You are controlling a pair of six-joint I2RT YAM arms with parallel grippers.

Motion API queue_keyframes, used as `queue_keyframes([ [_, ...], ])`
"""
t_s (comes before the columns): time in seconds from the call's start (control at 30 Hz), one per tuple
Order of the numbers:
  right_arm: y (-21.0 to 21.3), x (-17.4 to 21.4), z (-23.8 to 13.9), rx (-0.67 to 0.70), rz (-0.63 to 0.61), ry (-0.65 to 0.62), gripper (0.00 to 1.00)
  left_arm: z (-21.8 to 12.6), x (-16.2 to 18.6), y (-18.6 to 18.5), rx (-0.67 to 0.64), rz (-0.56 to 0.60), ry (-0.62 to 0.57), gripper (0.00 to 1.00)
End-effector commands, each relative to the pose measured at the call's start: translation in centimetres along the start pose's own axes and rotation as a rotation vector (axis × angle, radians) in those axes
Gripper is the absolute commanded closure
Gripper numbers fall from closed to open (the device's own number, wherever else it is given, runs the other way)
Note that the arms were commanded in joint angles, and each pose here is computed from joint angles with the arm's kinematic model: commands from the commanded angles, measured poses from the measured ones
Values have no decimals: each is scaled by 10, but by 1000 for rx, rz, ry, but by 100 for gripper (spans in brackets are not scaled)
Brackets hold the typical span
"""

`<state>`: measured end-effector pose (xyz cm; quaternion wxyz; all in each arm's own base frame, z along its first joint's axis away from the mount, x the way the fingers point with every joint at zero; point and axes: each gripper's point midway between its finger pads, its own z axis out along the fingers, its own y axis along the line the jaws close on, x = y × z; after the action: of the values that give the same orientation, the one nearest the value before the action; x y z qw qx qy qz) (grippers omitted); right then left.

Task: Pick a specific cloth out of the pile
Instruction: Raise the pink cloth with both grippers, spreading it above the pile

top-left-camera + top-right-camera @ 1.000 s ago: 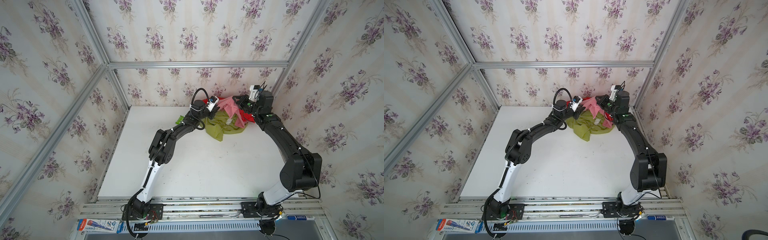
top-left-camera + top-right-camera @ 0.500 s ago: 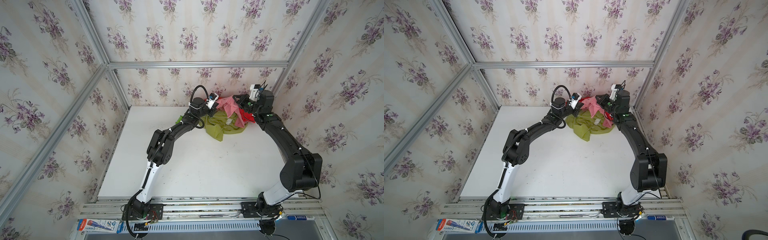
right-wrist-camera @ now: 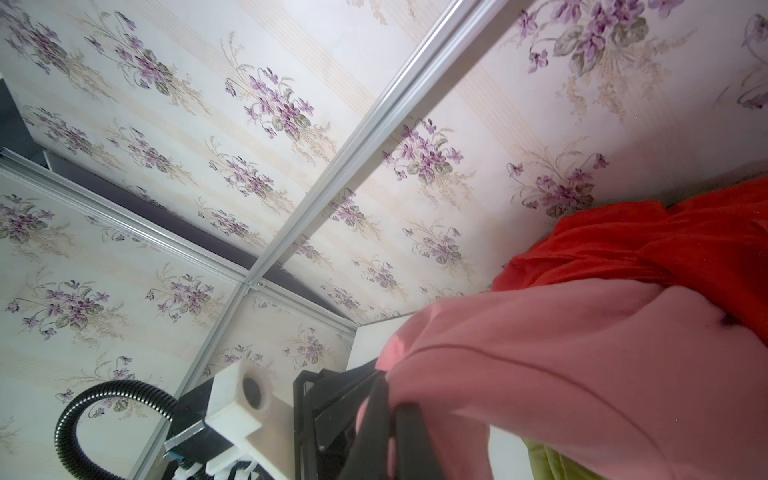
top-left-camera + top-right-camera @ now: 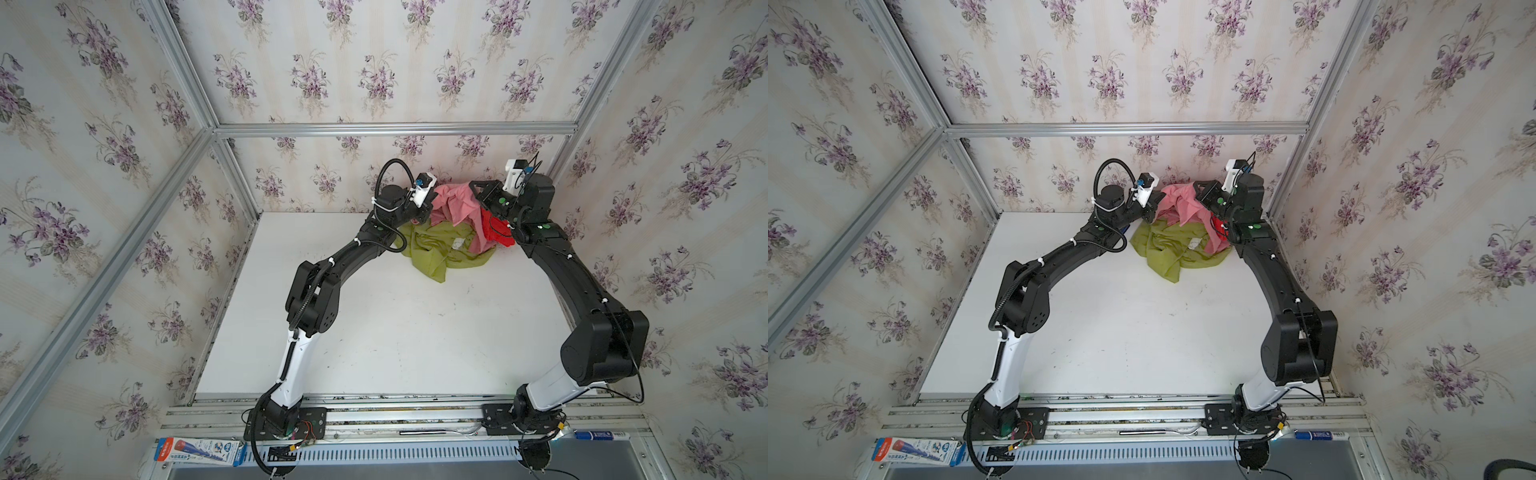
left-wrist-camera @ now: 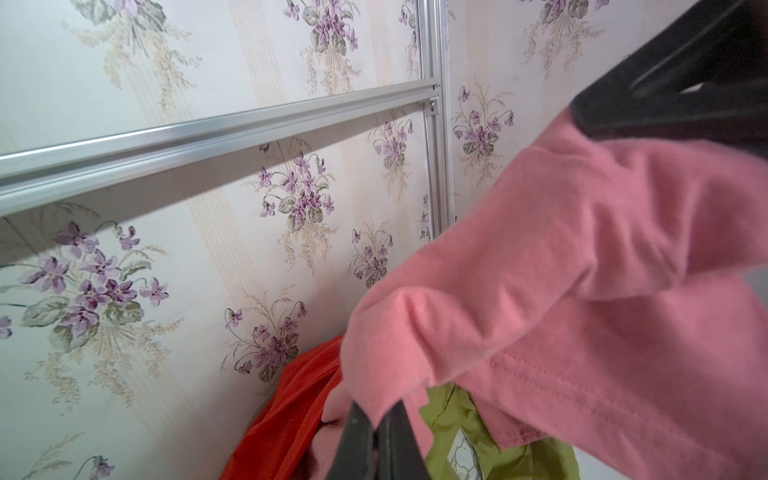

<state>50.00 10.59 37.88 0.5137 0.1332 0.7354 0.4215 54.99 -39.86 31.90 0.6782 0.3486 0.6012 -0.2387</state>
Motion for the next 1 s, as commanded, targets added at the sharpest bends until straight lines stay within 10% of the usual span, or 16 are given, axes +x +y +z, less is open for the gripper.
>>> queue_keyframes([
  [0.0, 27, -22, -8, -66, -60, -77, 100, -6, -42, 6, -17, 31, -110, 100],
  [0.97, 79, -77, -40, -91, -195, -260, 100, -40, -174, 0, 7, 57, -359, 100],
])
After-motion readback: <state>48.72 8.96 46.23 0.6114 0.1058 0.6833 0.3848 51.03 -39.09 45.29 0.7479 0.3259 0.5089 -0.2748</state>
